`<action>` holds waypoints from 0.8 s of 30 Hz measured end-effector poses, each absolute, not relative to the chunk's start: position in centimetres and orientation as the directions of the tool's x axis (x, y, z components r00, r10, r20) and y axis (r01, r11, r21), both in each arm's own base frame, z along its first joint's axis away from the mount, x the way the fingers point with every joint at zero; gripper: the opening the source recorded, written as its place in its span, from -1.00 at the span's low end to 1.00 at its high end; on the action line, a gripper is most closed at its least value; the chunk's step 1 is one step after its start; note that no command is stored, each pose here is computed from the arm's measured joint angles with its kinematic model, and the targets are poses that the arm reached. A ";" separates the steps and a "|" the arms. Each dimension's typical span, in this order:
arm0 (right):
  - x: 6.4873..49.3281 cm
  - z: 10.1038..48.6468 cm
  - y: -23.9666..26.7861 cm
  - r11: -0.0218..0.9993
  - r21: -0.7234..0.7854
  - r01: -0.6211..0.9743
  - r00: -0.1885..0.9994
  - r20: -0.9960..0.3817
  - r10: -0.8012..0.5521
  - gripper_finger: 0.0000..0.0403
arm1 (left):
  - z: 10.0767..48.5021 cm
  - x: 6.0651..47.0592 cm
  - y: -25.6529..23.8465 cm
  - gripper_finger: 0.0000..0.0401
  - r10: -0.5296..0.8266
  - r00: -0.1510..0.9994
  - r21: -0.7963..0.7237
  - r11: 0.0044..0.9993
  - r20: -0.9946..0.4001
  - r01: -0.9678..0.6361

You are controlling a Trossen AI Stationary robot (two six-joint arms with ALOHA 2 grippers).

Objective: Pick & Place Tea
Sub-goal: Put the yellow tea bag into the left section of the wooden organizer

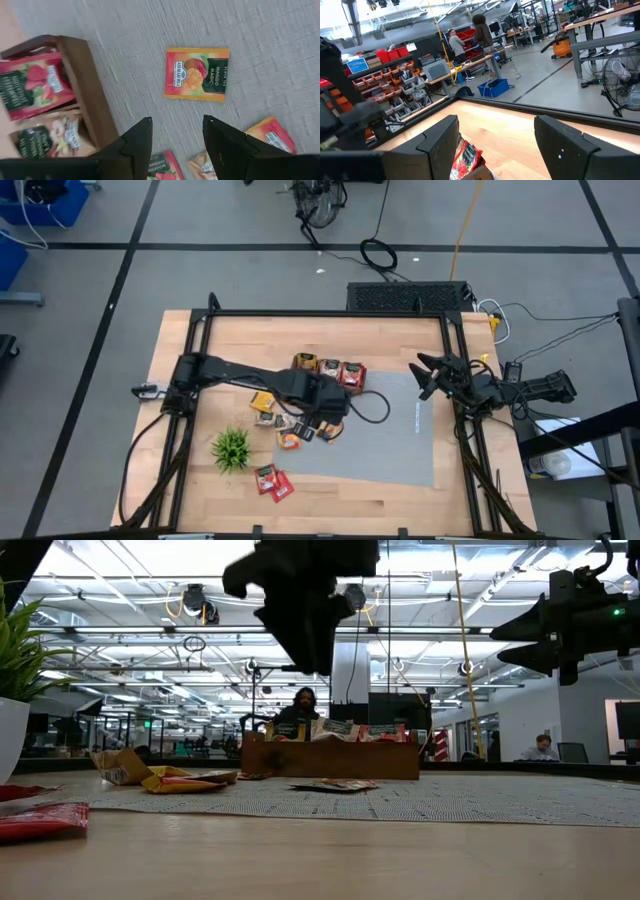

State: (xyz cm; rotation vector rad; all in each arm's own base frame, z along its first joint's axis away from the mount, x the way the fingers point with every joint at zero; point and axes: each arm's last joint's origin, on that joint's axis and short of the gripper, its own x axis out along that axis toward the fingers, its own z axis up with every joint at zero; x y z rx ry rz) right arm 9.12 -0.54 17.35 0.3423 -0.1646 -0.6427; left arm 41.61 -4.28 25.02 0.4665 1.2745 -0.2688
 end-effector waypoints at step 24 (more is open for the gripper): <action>9.1 17.4 -0.5 0.747 0.362 0.558 0.790 0.045 -0.612 0.20 | 15.4 45.6 -4.3 -0.12 -0.034 0.205 0.085 0.836 -0.978 0.542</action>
